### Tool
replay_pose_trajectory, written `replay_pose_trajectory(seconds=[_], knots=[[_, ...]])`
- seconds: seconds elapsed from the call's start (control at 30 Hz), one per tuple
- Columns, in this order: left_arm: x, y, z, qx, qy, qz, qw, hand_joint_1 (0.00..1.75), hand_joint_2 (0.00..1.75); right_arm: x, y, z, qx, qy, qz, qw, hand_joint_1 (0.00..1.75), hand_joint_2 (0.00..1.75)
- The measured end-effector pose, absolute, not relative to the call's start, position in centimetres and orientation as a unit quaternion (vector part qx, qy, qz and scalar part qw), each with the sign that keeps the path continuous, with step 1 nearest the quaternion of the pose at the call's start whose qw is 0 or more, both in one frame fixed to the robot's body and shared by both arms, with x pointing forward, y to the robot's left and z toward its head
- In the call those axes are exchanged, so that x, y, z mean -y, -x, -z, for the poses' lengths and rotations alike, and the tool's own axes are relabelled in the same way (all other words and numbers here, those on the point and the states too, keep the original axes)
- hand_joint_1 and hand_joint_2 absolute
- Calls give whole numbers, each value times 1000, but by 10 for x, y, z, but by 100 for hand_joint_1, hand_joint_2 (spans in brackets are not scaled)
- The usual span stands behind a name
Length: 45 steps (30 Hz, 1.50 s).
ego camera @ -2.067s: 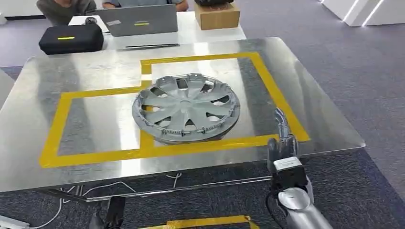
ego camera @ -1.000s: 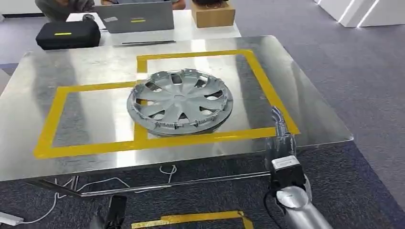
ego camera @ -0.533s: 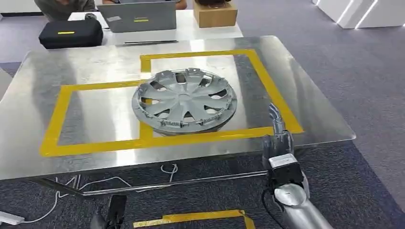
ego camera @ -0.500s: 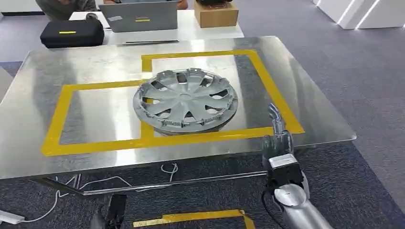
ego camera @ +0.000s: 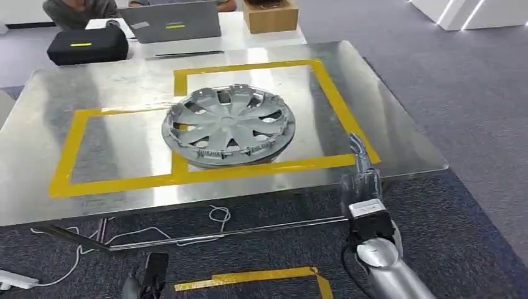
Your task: Take the parts from the cabinet and place them on the table.
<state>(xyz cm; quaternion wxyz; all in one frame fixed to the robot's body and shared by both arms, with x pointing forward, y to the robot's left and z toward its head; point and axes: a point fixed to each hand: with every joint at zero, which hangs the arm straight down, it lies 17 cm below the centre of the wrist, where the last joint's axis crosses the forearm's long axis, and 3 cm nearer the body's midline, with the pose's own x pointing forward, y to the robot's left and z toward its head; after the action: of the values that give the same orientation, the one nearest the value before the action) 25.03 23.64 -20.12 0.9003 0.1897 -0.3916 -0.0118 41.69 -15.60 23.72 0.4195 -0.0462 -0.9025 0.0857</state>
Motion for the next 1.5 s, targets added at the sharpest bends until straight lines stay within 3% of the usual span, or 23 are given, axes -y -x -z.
replay_pose_trajectory(seconds=[1.5], knots=[[-221,-259,197,398,-182,42,898,0,0,172,-405,-212,891,56,-75,445,0,0]])
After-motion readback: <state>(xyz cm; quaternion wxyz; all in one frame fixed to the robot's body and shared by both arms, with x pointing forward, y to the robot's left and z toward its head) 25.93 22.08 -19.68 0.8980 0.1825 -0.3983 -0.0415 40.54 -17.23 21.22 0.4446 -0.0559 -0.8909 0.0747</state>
